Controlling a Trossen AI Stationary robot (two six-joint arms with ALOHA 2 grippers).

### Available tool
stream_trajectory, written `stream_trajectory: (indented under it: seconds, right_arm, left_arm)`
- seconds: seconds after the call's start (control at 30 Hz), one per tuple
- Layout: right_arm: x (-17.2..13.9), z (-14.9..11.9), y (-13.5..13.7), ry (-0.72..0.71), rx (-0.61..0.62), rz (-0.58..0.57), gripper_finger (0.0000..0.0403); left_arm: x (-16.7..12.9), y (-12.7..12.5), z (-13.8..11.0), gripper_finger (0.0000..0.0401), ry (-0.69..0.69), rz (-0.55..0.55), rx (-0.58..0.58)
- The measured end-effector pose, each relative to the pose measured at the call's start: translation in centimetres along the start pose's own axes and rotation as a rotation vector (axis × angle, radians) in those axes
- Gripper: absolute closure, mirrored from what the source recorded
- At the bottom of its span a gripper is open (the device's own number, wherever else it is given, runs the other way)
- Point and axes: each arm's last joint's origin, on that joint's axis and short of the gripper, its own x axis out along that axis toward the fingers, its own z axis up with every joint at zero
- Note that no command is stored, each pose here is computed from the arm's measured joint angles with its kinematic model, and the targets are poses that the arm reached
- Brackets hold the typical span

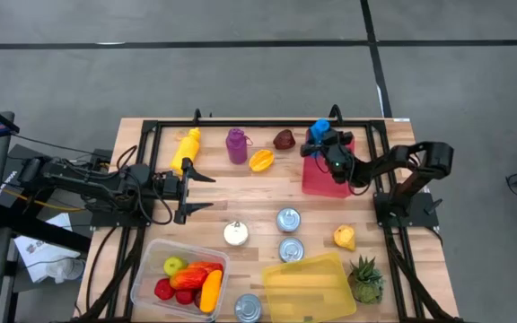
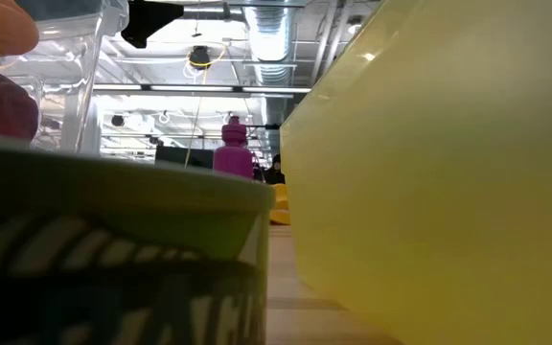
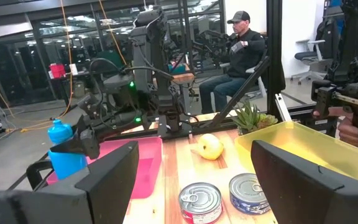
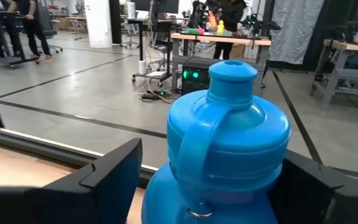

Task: Pick & Place Food Item
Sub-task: Put the blue water bottle into the red bin

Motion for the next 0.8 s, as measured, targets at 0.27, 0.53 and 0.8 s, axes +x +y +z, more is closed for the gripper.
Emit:
stream_trajectory:
  seconds: [0.27, 0.53, 0.8]
  right_arm:
    - [-0.3, 0.6, 0.2, -0.047, -0.007, -0.009, 0.0105]
    - [-0.3, 0.7, 0.1, -0.053, -0.005, -0.058, 0.0105]
    - [-0.4, 1.4, 0.0, -0.102, 0.001, -0.088, 0.0105]
  left_arm:
    - [0.0, 0.0, -0.1, 0.0099, 0.009, -0.001, 0.001]
    - [0.0, 0.0, -0.1, 0.0099, 0.008, -0.001, 0.001]
    - [0.0, 0.0, -0.1, 0.0099, 0.008, -0.001, 0.000]
